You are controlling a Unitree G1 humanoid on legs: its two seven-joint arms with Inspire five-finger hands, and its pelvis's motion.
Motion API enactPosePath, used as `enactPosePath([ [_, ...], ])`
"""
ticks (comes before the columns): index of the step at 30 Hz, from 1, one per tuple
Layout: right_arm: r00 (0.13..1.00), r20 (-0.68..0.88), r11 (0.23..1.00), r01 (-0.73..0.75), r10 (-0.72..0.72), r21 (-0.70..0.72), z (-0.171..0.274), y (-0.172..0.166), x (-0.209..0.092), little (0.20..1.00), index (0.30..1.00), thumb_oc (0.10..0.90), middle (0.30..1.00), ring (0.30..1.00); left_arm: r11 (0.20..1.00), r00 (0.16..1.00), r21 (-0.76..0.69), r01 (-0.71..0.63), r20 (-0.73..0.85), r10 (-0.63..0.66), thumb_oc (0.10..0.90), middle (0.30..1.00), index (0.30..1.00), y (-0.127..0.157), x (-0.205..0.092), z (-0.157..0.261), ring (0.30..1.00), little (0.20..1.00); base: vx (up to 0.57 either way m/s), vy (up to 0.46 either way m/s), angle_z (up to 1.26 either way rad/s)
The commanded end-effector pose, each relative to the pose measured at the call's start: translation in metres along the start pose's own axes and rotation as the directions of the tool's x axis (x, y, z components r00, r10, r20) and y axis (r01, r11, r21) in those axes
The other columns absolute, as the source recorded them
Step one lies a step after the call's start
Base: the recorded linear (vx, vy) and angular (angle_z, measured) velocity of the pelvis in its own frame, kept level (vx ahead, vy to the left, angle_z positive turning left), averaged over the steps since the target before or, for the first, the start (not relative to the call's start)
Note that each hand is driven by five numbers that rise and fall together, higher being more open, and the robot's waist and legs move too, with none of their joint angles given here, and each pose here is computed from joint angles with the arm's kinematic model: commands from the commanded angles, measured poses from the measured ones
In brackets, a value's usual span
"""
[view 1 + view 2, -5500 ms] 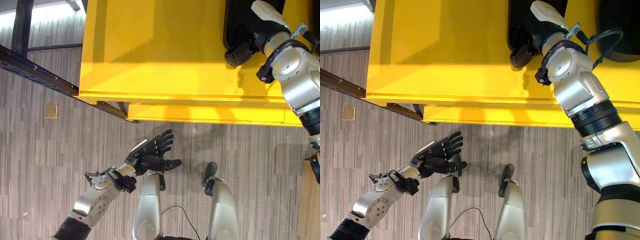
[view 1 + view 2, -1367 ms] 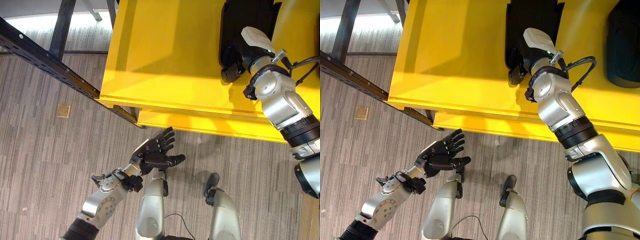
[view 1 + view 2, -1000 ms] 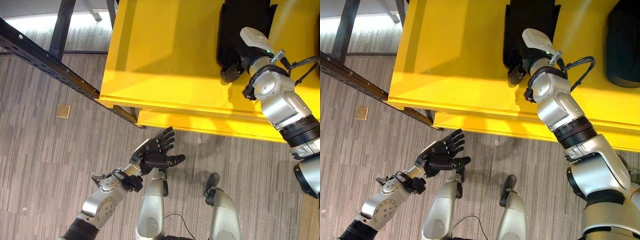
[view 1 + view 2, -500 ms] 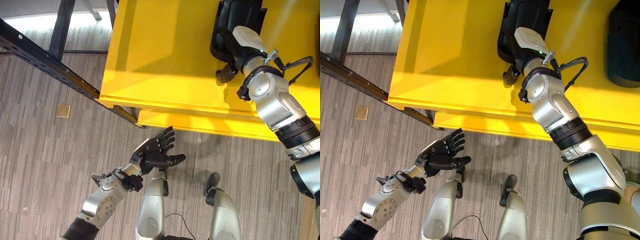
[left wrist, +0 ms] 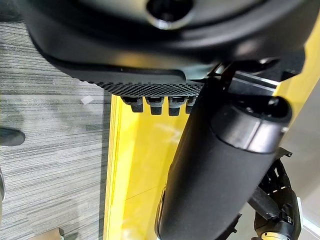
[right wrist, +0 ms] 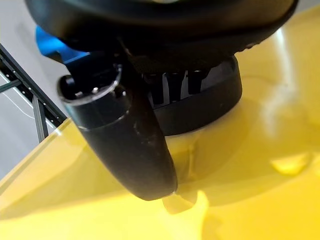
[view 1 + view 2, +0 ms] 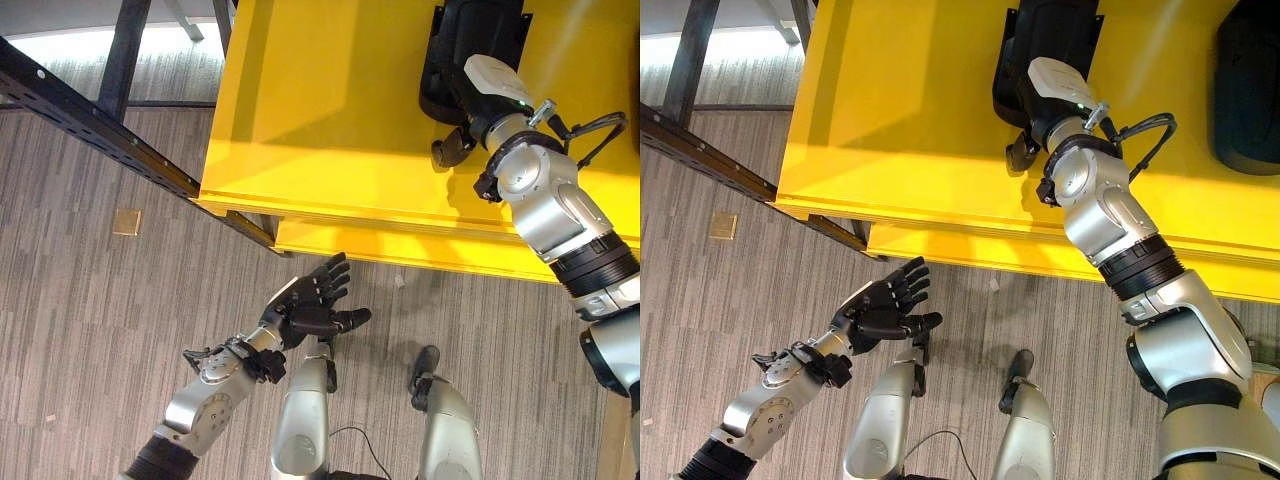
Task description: Move parts from the plastic box to the shelf.
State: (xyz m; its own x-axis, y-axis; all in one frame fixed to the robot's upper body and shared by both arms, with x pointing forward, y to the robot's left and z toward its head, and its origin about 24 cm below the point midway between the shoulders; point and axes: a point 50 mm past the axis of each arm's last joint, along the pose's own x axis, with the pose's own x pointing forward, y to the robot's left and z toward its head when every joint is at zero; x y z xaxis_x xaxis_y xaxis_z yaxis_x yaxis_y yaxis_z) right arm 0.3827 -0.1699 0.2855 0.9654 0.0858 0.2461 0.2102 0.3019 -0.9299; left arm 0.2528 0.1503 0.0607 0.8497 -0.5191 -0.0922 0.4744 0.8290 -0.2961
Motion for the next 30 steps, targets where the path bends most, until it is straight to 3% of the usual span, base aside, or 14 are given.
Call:
enactPosePath([
  [1,0.981,0.099,0.981,0.174,-0.165,-0.089,0.018,-0.05,-0.008,1.0,1.0,0.9,1.0,1.0,0.983,0.969,0.067,0.171,0.172,-0.18,0.9,1.0,1.0,-0.03,-0.006,0.034,1.0,1.0,0.0,0.0,0.0],
  [30,0.992,0.057,0.98,0.12,-0.112,-0.159,0.004,-0.038,-0.013,1.0,1.0,0.9,1.0,1.0,0.982,0.969,0.076,0.171,0.166,-0.181,0.9,1.0,1.0,-0.028,-0.008,0.034,1.0,1.0,0.0,0.0,0.0],
])
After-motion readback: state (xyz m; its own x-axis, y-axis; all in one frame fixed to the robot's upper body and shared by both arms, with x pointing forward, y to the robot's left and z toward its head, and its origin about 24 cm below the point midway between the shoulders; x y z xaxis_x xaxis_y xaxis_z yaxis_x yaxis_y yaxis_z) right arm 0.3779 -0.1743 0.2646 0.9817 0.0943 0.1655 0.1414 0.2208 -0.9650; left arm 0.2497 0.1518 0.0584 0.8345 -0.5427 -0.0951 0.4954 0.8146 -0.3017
